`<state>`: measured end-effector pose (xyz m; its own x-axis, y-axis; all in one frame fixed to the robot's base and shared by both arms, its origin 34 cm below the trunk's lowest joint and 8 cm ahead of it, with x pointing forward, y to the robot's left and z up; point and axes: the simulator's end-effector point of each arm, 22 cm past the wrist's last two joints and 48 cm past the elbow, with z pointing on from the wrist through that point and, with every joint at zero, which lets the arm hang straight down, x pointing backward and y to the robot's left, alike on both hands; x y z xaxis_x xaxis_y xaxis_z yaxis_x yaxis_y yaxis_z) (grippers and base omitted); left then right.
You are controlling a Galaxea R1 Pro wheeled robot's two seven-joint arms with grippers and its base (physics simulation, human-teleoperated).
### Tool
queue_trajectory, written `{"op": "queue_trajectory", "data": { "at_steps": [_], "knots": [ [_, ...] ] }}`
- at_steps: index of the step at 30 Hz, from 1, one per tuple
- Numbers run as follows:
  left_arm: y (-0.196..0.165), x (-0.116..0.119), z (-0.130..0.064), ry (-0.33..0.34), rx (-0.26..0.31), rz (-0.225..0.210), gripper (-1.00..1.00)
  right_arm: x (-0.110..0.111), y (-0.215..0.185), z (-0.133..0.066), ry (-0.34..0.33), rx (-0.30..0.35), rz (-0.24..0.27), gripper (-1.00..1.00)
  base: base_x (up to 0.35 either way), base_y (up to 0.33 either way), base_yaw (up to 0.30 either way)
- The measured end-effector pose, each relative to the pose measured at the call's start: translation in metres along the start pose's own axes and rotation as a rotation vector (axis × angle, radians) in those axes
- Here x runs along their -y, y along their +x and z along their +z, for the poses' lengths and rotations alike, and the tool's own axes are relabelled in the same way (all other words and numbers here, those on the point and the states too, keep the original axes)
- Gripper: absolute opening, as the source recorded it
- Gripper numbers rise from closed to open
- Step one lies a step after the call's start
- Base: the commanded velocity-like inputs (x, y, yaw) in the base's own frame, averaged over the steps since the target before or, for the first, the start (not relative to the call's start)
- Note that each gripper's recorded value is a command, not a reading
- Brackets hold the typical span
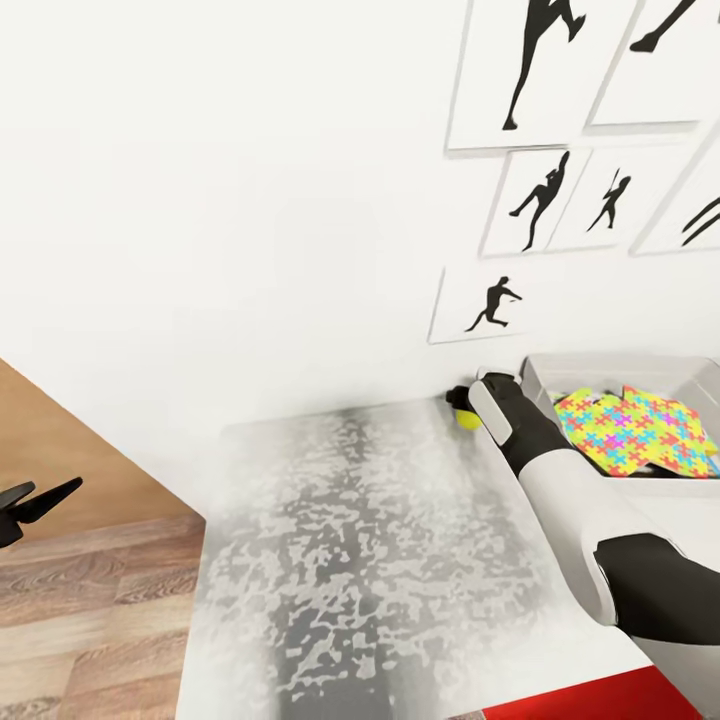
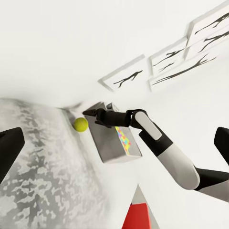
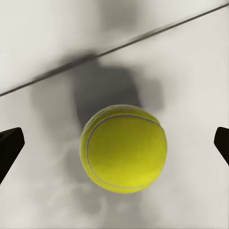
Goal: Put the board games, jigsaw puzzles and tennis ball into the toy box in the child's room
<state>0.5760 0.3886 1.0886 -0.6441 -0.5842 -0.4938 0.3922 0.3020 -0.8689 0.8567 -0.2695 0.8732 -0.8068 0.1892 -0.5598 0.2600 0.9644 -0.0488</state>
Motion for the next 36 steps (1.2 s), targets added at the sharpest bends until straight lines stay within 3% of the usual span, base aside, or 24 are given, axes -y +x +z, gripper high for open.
{"op": "queue_trajectory", "data": {
  "at_steps": [36],
  "knots": [
    [0.009,-0.021,0.002,-0.028,-0.015,-0.037,1.0,0.007,0.02,0.028,0.018,-0.051,-0.007,1.0,0.0,0.0,0.0]
  ]
}}
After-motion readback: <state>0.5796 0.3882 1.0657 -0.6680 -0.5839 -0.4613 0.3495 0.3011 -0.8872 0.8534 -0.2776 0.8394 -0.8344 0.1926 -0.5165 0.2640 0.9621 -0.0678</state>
